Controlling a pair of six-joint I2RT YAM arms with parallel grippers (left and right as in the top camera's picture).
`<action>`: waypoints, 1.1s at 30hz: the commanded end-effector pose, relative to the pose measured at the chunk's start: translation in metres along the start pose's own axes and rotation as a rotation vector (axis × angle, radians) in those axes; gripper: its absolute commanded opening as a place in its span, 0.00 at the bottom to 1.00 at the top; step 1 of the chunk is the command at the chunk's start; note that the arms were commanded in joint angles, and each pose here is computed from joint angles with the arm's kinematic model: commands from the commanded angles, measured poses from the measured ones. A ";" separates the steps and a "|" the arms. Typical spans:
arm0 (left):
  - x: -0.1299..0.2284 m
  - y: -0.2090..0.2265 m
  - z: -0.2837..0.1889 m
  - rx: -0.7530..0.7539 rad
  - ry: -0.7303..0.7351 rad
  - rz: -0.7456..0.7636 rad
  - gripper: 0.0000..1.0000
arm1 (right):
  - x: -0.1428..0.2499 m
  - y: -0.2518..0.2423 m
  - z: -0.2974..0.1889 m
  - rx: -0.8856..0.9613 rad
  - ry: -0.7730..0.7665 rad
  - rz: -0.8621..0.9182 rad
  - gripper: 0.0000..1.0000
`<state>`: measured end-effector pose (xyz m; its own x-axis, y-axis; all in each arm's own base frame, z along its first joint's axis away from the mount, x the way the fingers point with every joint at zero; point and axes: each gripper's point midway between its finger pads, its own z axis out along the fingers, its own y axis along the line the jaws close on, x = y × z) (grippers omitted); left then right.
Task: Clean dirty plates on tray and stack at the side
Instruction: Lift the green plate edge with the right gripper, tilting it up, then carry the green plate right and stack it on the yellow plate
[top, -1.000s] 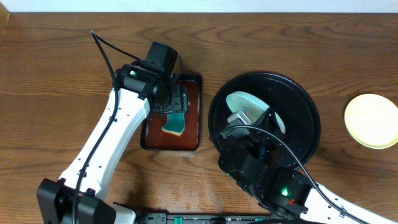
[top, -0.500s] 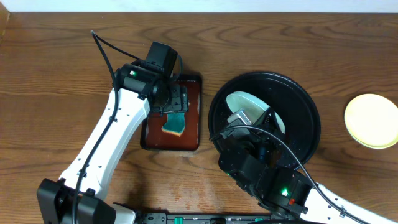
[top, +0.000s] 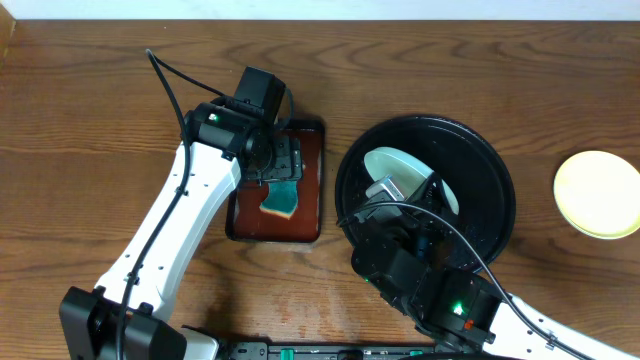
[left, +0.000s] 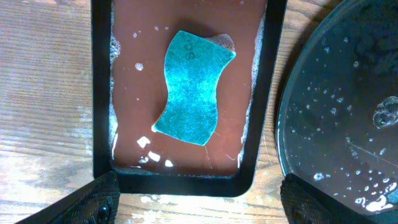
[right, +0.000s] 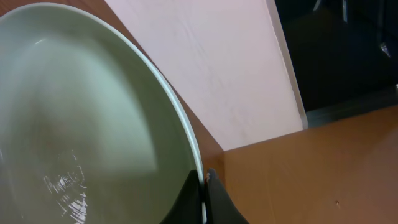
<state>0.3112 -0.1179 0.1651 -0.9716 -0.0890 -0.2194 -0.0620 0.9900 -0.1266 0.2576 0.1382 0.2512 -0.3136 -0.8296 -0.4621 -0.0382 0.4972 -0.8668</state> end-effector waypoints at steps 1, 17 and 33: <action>-0.002 -0.001 -0.005 0.008 -0.014 -0.001 0.83 | -0.001 -0.008 -0.003 0.030 0.001 0.007 0.01; -0.002 -0.001 -0.005 0.008 -0.014 -0.001 0.83 | -0.001 -0.008 -0.003 0.030 0.001 0.007 0.01; -0.002 -0.001 -0.005 0.008 -0.014 -0.001 0.84 | 0.011 -0.014 0.012 0.051 0.055 0.245 0.01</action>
<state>0.3112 -0.1179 0.1651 -0.9716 -0.0890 -0.2194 -0.0620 0.9900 -0.1266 0.2597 0.1341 0.2511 -0.3280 -0.7940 -0.5118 -0.0117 0.5452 -0.8382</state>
